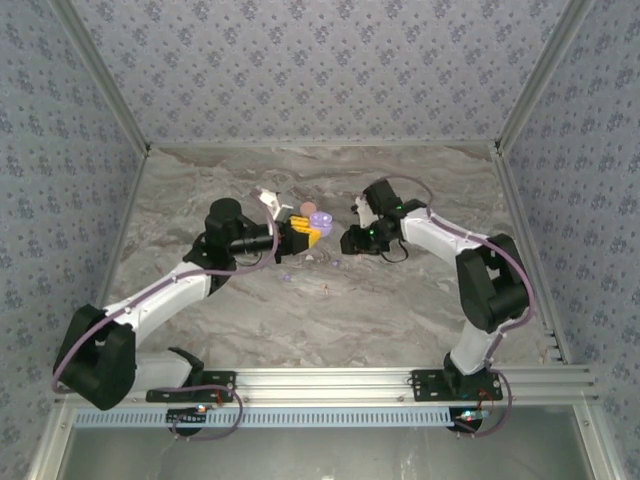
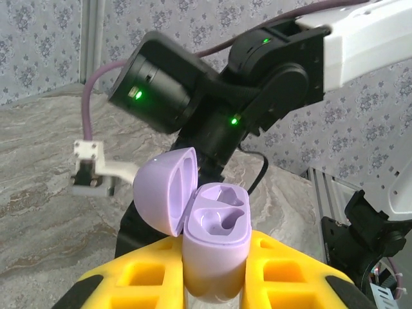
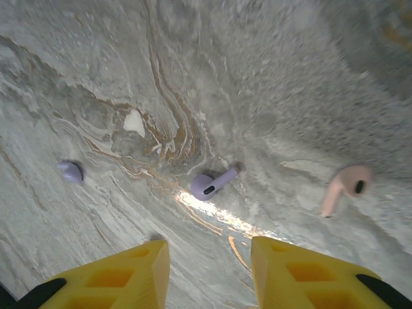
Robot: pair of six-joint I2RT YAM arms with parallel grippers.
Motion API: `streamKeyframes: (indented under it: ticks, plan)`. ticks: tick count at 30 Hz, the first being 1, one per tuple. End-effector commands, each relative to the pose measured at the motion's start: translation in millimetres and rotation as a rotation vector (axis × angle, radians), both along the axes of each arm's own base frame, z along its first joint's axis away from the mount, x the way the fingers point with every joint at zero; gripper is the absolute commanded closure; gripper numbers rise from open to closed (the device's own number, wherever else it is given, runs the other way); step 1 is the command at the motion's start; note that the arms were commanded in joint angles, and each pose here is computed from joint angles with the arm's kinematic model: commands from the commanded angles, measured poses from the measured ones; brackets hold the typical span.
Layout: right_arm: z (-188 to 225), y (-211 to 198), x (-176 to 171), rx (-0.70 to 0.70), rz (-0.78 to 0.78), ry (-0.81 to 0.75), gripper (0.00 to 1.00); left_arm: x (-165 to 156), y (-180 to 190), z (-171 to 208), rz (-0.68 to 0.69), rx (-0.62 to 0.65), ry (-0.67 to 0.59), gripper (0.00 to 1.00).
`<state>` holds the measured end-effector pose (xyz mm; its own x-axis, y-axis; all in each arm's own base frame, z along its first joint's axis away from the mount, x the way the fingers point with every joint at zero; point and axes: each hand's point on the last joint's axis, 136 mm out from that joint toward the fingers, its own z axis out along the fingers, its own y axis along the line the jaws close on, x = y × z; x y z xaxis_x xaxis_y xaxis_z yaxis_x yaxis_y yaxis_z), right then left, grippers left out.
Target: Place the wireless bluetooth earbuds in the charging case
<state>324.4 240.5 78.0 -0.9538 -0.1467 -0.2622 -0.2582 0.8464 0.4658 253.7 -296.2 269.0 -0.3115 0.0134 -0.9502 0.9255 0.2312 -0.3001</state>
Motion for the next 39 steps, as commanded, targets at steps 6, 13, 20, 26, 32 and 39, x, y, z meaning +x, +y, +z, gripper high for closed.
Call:
streamKeyframes:
  ticks: [6,13,20,26,32,39]
  plan:
    - [-27,8,-13,-0.019,0.043,0.085,0.78,-8,7,7,0.026,0.005,-0.029,0.81]
    - [-42,14,-20,-0.034,0.066,0.117,0.84,-8,6,8,0.027,0.005,-0.030,0.80]
    - [-52,23,-15,-0.020,0.031,0.124,0.85,-8,7,7,0.029,0.008,-0.029,0.80]
    - [-55,32,-9,0.003,0.000,0.122,0.86,-8,7,5,0.031,0.012,-0.027,0.80]
    - [-45,49,4,0.050,-0.009,0.099,0.86,-8,7,4,0.033,0.017,-0.026,0.80]
    - [-31,60,11,0.089,0.018,0.062,0.82,-7,8,3,0.037,0.019,-0.025,0.80]
